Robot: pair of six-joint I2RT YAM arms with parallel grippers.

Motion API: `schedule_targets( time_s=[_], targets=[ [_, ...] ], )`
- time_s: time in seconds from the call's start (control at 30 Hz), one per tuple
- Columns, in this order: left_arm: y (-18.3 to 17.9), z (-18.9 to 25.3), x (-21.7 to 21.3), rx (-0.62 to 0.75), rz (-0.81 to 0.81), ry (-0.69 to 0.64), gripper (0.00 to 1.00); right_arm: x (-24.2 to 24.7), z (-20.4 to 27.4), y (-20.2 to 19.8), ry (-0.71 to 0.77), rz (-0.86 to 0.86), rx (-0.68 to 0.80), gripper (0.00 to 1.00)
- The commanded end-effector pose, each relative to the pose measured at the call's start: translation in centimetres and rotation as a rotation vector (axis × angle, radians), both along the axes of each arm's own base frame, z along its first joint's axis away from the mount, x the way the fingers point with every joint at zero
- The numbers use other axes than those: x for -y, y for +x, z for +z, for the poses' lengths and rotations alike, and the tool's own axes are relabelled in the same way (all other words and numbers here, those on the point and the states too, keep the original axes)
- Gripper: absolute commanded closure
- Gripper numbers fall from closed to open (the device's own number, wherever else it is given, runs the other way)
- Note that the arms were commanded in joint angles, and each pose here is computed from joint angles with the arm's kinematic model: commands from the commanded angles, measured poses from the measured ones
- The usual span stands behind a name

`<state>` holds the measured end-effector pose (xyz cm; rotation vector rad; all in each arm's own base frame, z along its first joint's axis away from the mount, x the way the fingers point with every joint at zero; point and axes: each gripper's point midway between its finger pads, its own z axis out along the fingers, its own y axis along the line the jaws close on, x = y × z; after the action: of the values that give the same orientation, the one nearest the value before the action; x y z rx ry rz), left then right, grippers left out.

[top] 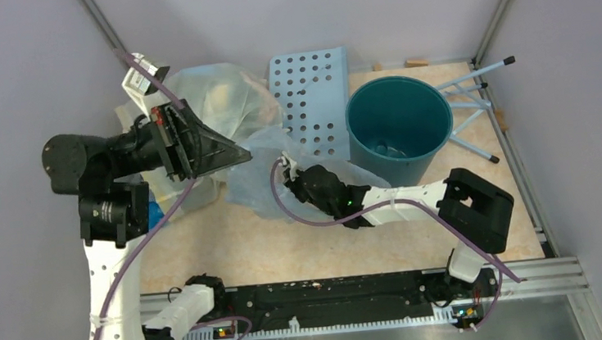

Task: Put the trash bags into the trash bin

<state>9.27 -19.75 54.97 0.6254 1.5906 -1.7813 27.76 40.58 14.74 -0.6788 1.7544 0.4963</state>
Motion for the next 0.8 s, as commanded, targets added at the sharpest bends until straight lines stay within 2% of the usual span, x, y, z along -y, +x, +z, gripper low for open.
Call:
schedule_targets(
  time_s=[0.0, 0.1, 0.2, 0.33, 0.4, 0.53, 0.67, 0.77],
  targets=[
    [-4.5, 3.0, -0.7, 0.22, -0.065, -0.013, 1.0, 1.9, -0.1, 1.9, -0.028, -0.125, -0.022, 1.0],
    [-4.0, 1.9, -0.7, 0.214, -0.07, 0.009, 1.0, 2.9, -0.5, 2.1, -0.044, -0.169, -0.043, 1.0],
    [-1.5, -0.9, -0.4, 0.154, -0.017, 0.054, 1.0, 3.8, 0.0, 2.2, -0.048, -0.209, -0.043, 1.0],
    [3.7, -6.3, -0.2, -0.027, 0.163, 0.143, 1.0, 5.6, 1.7, 2.7, -0.067, -0.302, -0.025, 1.0],
    [5.6, -8.8, -0.6, -0.07, 0.272, 0.21, 1.0, 6.8, 1.9, 3.1, -0.111, -0.362, -0.014, 1.0],
    [9.4, -14.5, -3.8, -0.201, 0.596, 0.406, 1.0, 8.1, 3.4, 3.0, -0.156, -0.434, 0.015, 1.0],
    [10.1, -19.9, -5.5, -0.332, 0.73, 0.471, 1.0, 10.9, 3.3, 2.6, -0.231, -0.536, 0.023, 1.0],
    [10.0, -22.7, -6.4, -0.388, 0.791, 0.497, 1.0, 13.8, 1.2, 2.1, -0.369, -0.623, 0.013, 1.0]
  ],
)
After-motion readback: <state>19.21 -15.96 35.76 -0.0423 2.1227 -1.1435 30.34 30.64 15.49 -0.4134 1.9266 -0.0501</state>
